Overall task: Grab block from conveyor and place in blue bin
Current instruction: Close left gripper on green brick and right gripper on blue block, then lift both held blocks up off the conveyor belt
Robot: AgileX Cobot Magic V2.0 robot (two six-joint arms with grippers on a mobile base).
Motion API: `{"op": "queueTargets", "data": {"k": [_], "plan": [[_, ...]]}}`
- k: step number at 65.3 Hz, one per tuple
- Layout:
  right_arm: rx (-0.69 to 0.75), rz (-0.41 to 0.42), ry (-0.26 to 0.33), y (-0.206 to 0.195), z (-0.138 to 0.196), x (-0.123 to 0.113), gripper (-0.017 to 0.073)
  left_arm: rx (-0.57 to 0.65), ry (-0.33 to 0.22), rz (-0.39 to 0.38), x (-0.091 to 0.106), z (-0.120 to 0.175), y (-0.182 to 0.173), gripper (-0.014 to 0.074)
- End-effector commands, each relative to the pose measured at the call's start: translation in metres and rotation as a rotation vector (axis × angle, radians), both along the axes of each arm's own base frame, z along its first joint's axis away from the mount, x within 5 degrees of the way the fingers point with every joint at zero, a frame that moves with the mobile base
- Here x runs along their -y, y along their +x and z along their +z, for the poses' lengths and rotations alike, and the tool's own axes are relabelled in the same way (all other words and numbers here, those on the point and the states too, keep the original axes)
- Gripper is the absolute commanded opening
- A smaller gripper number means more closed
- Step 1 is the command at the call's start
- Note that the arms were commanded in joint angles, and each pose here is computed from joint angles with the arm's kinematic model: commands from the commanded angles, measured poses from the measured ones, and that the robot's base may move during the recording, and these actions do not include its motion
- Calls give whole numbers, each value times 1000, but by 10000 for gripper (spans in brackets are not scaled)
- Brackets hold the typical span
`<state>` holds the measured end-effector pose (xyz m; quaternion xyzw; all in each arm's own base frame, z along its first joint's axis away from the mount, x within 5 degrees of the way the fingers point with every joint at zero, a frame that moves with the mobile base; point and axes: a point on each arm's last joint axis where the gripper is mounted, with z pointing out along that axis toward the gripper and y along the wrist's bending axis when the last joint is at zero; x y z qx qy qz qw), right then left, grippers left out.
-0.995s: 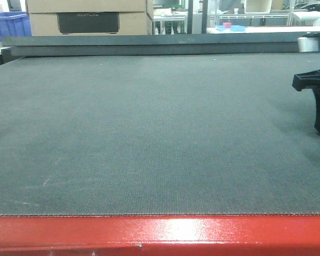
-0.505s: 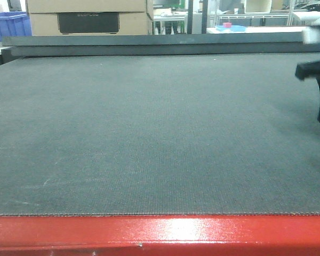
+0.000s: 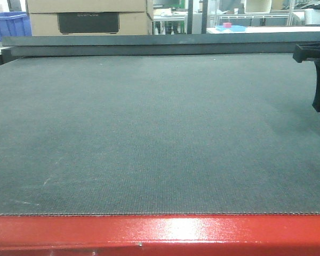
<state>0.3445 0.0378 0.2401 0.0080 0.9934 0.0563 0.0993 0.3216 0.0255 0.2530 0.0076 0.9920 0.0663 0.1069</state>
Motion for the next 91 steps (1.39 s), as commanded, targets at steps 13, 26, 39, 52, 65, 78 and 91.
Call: {"op": "queueTargets", "data": {"k": [13,26,39,52,65,78,91], "plan": [[21,-2,2,0,6,1,-162,-45,-9,3,-1,-39,21,432],[18,-2,1,0,6,1,-162,-36,-8,1,-1,-40,24,205],[17,17,7,-8,16,-5,-162,-32,-3,-6,-1,-30,20,-111],[206,100,13,-21,55,-19,-162,135,-38,-18,3,14,7,-111],[414,98,32,-43,70,-21,-162,418,-176,-17,19,50,-15,-111],[618,66,41,-78,60,-13,-162,676,-223,-34,34,62,-52,-111],[763,-4,77,-121,42,-3,-162,876,-222,-72,41,64,-90,-111]]}}
